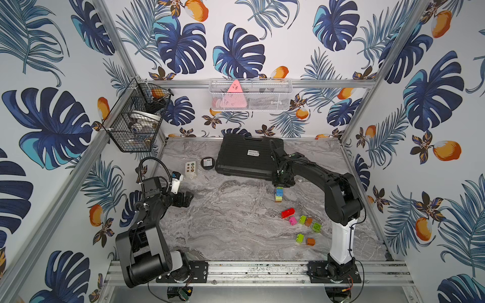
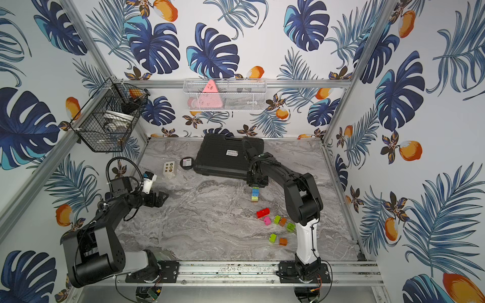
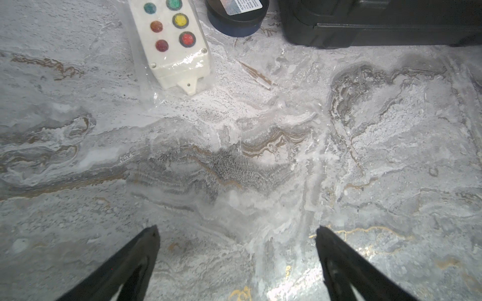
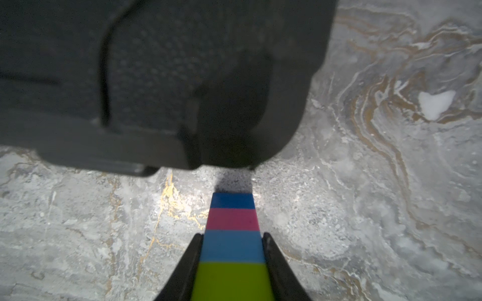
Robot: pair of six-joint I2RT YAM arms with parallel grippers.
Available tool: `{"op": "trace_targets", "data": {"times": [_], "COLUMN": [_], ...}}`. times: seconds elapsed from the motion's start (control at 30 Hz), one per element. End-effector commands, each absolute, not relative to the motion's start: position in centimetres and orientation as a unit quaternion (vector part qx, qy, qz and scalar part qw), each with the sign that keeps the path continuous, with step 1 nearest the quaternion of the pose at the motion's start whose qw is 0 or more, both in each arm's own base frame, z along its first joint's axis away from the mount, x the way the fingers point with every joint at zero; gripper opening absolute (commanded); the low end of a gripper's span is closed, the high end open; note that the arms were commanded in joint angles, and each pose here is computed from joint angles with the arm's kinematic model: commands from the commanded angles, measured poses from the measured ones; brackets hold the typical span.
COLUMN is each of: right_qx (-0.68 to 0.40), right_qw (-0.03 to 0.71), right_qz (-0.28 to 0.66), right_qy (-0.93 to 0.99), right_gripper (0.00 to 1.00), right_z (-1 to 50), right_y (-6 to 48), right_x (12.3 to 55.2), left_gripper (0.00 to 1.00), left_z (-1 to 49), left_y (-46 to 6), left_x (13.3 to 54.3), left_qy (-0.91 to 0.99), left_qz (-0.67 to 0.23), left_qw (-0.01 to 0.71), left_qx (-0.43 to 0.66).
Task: Assemble the letter h with lego
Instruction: Assemble the lego brick with the lego brick.
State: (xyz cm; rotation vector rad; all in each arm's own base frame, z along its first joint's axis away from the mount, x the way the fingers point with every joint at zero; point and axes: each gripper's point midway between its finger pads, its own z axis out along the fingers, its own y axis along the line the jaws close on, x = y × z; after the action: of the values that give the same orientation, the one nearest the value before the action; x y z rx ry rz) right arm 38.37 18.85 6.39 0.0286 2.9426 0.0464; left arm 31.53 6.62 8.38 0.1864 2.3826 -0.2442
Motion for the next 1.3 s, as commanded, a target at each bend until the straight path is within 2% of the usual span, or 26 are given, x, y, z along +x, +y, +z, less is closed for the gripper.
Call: {"op": "trace_targets", "data": {"times": [0.0, 0.9, 1.27], "right_qx": [0.007, -0.005, -0.006], "right_qw": [0.1, 0.097, 0.097], "right_qz": [0.019, -0.027, -0.016], "right_qy": [0.995, 0.995, 0.995], "right_gripper": [0.33, 0.33, 0.42], "right_z": [7.0, 5.1, 5.5], "right_y": [19.0, 18.8, 19.4], "right_x": [38.1, 38.4, 38.1], "left_gripper": [0.99, 0.99, 0.99], "left_z": [8.6, 8.8, 8.8], "left_y": [6.3, 6.6, 6.6], "left_x": [31.5, 31.3, 31.3], "left_qy": [0.921, 0.92, 0.92], "left_qz": [-0.104, -0.109, -0.109], "left_qw": [0.366, 0.369, 0.369], "left_qx": [0.079, 0.071, 0.072]}}
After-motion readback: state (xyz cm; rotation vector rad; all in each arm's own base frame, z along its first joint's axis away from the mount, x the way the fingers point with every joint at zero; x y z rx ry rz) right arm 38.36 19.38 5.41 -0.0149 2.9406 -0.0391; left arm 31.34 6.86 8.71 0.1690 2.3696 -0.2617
